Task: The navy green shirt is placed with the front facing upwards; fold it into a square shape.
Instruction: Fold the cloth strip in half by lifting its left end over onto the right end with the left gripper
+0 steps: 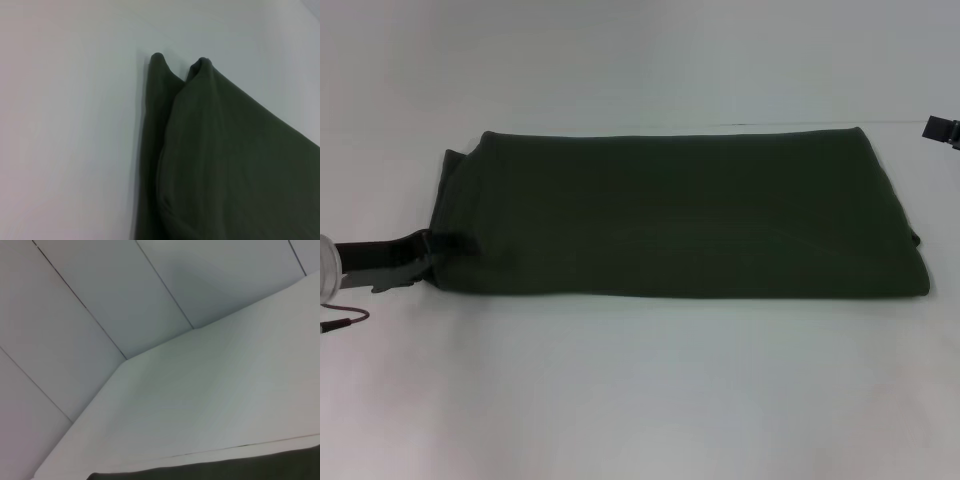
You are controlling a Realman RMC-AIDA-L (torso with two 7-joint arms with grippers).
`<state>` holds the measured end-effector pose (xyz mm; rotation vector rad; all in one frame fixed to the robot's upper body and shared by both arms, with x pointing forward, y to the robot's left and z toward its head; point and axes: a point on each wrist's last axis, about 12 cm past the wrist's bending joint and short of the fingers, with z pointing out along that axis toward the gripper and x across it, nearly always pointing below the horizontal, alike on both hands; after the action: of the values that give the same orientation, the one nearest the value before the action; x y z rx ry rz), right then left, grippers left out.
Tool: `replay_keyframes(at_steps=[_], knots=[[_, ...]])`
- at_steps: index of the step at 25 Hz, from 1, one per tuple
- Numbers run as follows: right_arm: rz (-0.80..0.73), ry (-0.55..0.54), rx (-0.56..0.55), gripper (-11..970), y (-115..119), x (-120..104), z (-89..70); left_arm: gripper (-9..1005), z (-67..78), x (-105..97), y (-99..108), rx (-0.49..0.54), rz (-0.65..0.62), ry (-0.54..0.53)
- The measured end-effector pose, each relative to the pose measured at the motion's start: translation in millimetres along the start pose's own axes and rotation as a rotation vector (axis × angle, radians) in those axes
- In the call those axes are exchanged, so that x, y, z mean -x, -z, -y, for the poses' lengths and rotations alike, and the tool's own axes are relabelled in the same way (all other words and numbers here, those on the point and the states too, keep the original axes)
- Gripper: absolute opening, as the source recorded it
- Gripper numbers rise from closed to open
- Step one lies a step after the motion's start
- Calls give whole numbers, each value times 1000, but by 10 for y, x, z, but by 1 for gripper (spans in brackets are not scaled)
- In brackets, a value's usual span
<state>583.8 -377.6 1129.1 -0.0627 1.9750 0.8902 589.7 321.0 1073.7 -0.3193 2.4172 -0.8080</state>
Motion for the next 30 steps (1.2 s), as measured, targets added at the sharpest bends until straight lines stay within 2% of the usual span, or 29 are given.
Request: replay_keyframes(at_steps=[3,9,14,25,30], knots=[[0,1,2,901,-4,3,-4,838,-12,-1,8,3,3,-6],[-1,1,3,901,-4,3,-5,627,-30,17,24,15,17,-10],[0,0,1,900,-2,1,-2,386,-53,20,28,30,23,-12],[-2,-6,3,899,-18,-31,-5,2,-154,-32,104,49,42,8],[-2,-11,5,899,-34,-52,-13,9,-239,-113,201,31,72,53]])
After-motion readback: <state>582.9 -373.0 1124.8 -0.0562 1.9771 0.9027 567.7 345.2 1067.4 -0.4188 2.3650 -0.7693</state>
